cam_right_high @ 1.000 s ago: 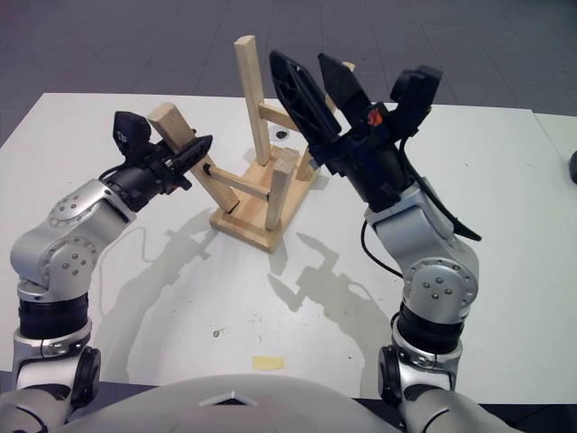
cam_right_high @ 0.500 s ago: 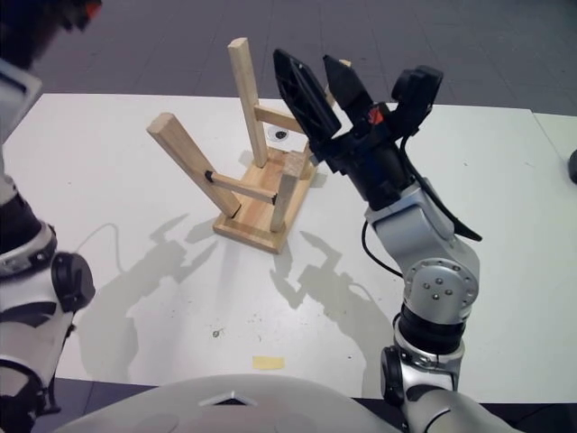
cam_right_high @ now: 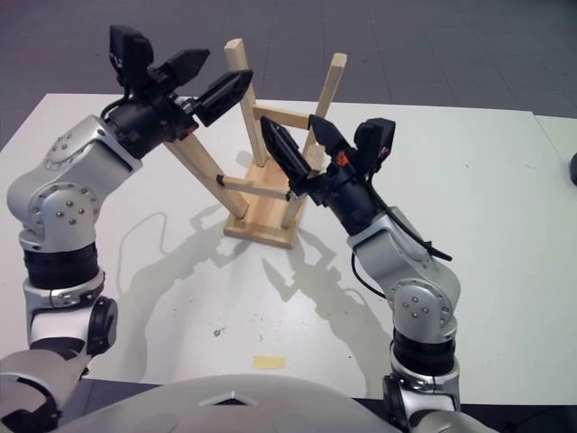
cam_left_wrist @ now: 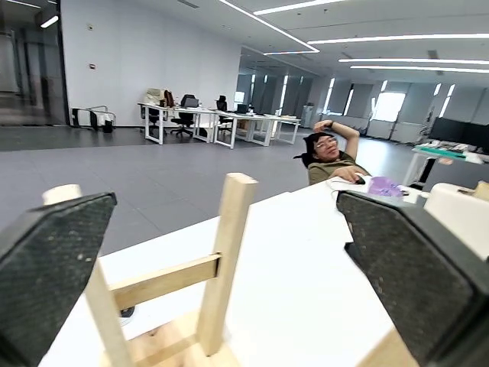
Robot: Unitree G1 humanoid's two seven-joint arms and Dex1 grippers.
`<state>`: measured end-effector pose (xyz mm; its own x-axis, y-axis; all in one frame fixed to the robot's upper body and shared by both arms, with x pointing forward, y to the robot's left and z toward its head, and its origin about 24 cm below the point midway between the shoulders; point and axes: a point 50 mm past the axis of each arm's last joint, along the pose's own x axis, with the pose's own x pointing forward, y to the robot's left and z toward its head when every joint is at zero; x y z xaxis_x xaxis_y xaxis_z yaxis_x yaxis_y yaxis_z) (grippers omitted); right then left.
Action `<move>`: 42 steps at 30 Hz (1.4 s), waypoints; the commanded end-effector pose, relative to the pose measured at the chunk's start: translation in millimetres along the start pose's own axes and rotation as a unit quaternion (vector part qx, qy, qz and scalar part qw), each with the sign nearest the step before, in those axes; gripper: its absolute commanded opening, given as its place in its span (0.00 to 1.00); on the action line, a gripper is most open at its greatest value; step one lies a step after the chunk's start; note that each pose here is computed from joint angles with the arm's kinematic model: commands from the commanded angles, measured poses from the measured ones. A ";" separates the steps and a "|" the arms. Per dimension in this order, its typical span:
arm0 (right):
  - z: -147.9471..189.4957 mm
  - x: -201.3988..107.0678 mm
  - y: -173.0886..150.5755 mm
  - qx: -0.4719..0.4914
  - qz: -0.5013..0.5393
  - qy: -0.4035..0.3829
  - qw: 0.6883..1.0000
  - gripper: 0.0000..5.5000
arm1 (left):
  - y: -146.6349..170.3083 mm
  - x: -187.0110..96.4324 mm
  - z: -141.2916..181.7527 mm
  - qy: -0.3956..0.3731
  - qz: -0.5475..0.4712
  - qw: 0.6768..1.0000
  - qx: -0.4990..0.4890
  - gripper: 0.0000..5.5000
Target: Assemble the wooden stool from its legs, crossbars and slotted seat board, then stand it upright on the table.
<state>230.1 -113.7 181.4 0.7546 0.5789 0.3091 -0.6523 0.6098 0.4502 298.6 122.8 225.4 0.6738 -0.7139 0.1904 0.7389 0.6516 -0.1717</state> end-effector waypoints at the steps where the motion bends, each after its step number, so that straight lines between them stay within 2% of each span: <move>1: 8.1 4.1 2.5 0.012 0.010 -0.034 0.999 0.98 | -4.4 7.3 22.7 -0.029 0.000 1.000 -0.012 0.98; 7: 61.1 5.0 -11.1 0.084 -0.022 -0.192 0.978 0.98 | 2.6 -1.8 78.0 -0.134 0.015 0.991 -0.022 0.98; 9: 60.0 0.4 -39.7 0.064 -0.122 -0.171 0.976 0.98 | 16.3 -10.9 95.2 -0.178 0.060 0.982 -0.029 0.98; 11: 46.6 -7.7 -68.0 0.012 -0.233 -0.113 0.966 0.98 | 35.2 -20.9 98.4 -0.186 0.126 0.974 -0.020 0.98; 13: 29.2 -16.2 -86.0 -0.049 -0.305 -0.049 0.950 0.98 | 50.2 -29.3 89.5 -0.170 0.178 0.969 -0.012 0.98; 15: 5.8 -19.0 -87.0 -0.074 -0.298 0.022 0.951 0.98 | 61.8 -37.1 75.4 -0.145 0.223 0.964 -0.007 0.98; 17: -11.9 -15.2 -72.1 -0.073 -0.230 0.069 0.968 0.98 | 73.2 -46.3 65.3 -0.120 0.269 0.956 0.008 0.98; 20: -25.1 -13.8 -29.2 -0.006 -0.051 0.107 0.993 0.98 | 88.4 -66.5 60.5 -0.095 0.320 0.942 0.045 0.98; 23: -34.6 -27.2 -2.9 0.025 0.064 0.156 0.985 0.98 | 97.1 -81.1 59.2 -0.078 0.343 0.934 0.063 0.98; 25: -39.8 -34.2 1.6 0.026 0.087 0.182 0.979 0.98 | 101.4 -88.6 57.0 -0.065 0.353 0.931 0.071 0.98; 30: -41.2 -53.1 -3.0 0.036 0.087 0.202 0.975 0.98 | 120.3 -124.6 54.4 -0.009 0.394 0.910 0.128 0.98; 32: -46.3 -66.5 -12.1 0.028 0.065 0.221 0.973 0.98 | 125.8 -141.7 42.9 0.034 0.392 0.909 0.138 0.98; 34: -47.1 -70.8 -34.9 -0.012 0.003 0.220 0.975 0.98 | 131.3 -162.0 21.4 0.106 0.393 0.899 0.164 0.98; 37: -37.0 -54.2 -62.6 -0.072 -0.050 0.169 0.982 0.98 | 133.3 -185.2 -13.8 0.199 0.375 0.888 0.176 0.98; 42: -31.4 -19.2 -79.1 -0.099 -0.061 0.114 0.987 0.98 | 120.2 -175.4 -45.9 0.261 0.284 0.904 0.185 0.98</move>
<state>252.1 -159.9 111.9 0.8025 0.5956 0.0338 -0.5775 0.7613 0.2948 267.1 325.0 131.0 0.9398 -0.1486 -0.3077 0.2206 0.9516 0.2142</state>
